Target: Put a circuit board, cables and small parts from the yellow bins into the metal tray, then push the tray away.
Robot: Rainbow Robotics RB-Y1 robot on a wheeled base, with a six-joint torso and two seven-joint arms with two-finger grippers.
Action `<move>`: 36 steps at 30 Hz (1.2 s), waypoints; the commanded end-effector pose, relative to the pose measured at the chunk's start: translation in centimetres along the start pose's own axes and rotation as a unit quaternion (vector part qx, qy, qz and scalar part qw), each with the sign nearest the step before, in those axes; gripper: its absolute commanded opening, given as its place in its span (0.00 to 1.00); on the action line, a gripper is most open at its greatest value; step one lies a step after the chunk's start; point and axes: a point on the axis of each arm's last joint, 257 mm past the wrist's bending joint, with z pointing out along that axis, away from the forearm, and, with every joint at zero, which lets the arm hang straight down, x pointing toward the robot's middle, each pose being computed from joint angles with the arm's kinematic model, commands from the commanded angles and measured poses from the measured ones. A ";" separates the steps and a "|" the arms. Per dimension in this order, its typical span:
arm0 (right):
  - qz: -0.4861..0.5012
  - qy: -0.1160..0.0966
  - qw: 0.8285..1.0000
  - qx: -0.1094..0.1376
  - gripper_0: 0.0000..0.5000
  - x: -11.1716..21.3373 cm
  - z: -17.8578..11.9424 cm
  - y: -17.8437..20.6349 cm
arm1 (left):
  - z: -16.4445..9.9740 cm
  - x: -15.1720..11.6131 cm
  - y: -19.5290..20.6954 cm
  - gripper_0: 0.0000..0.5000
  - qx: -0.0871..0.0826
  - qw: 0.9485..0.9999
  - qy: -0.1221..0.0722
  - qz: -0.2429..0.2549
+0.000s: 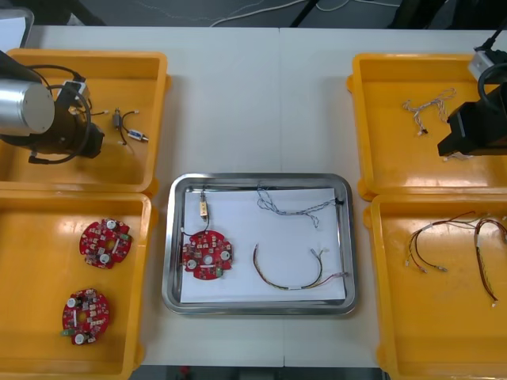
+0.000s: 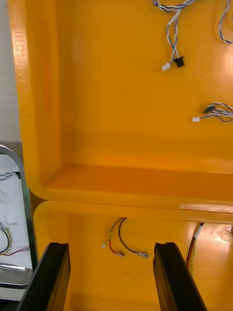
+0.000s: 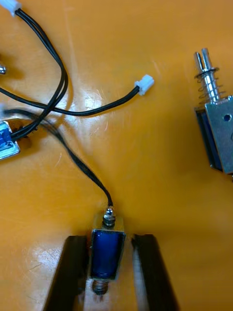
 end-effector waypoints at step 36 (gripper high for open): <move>0.104 0.020 0.992 0.073 1.00 10.8 1.5 -7.9 | -12.3 -0.9 -3.7 0.00 0.019 0.999 0.042 -0.018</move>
